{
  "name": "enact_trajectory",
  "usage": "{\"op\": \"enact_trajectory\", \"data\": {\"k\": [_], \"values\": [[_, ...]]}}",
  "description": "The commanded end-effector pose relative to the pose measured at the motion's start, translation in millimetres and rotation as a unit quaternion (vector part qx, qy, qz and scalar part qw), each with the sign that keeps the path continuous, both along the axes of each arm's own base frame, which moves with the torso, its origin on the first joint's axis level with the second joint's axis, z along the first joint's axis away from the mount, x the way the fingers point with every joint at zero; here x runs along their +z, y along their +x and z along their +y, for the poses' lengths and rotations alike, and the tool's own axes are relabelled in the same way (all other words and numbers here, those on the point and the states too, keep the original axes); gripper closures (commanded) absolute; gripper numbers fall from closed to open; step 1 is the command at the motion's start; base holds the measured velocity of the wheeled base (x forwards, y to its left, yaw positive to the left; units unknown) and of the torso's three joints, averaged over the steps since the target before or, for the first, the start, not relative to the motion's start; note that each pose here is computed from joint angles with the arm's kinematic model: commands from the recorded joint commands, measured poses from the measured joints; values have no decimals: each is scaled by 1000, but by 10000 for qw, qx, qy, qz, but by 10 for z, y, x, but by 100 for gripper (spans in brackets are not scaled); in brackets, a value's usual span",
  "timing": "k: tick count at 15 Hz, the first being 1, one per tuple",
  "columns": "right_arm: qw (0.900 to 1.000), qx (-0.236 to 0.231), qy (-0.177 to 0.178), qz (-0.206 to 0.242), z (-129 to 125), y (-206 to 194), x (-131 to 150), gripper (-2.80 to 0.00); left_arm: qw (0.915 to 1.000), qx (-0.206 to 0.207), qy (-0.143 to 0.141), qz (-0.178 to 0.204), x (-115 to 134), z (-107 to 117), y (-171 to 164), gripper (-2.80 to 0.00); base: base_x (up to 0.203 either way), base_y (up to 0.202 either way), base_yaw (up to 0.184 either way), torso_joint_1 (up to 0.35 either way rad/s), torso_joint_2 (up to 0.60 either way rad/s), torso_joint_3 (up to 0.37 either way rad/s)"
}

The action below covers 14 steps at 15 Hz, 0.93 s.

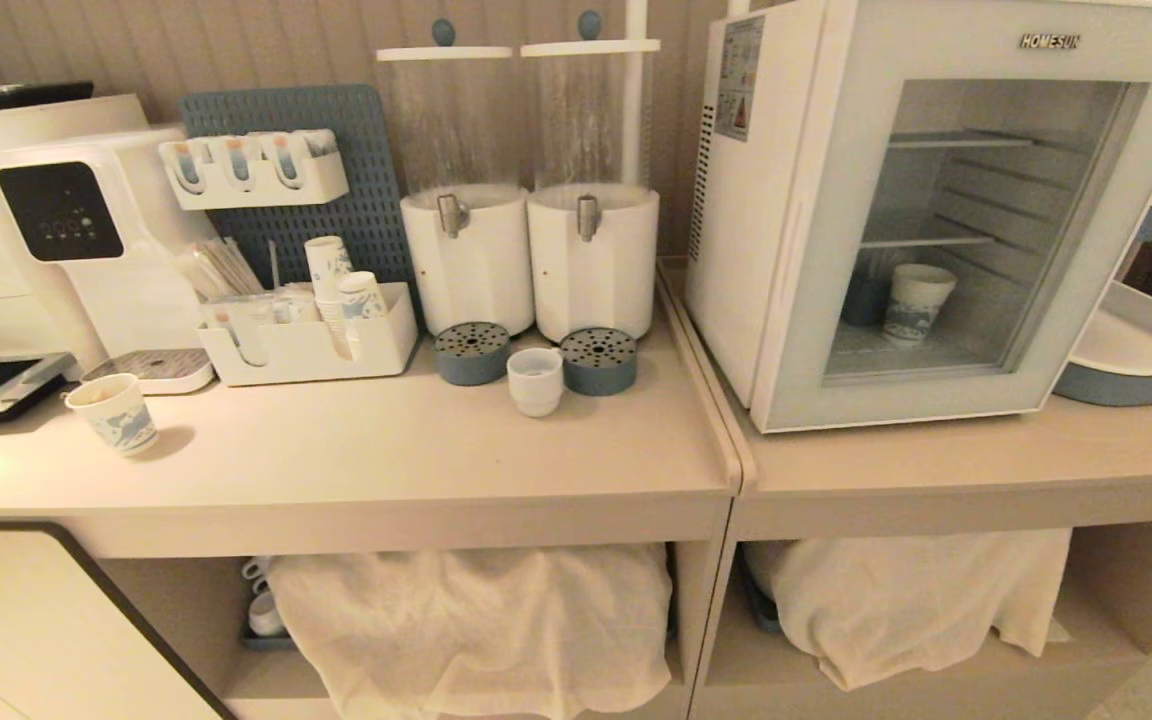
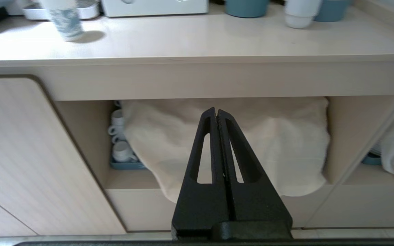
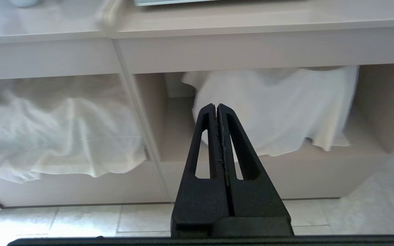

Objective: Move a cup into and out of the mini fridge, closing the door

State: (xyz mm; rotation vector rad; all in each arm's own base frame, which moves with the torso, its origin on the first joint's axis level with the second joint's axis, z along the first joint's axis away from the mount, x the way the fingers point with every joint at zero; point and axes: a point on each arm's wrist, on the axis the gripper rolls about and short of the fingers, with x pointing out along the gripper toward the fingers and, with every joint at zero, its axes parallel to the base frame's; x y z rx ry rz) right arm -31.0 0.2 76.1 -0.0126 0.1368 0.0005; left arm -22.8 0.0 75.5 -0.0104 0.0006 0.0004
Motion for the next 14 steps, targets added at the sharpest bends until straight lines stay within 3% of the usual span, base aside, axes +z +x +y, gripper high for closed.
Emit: {"op": "enact_trajectory", "data": {"k": [1,14], "values": [[10000,3,-3,14,0,1,-1,0,10000,4,-2,0,-2,0,0,0,0,189,-2,2,2,5],[10000,3,-3,14,0,1,-1,0,10000,6,-2,6,-4,0,1,0,0,193,1,2,2,2]]}}
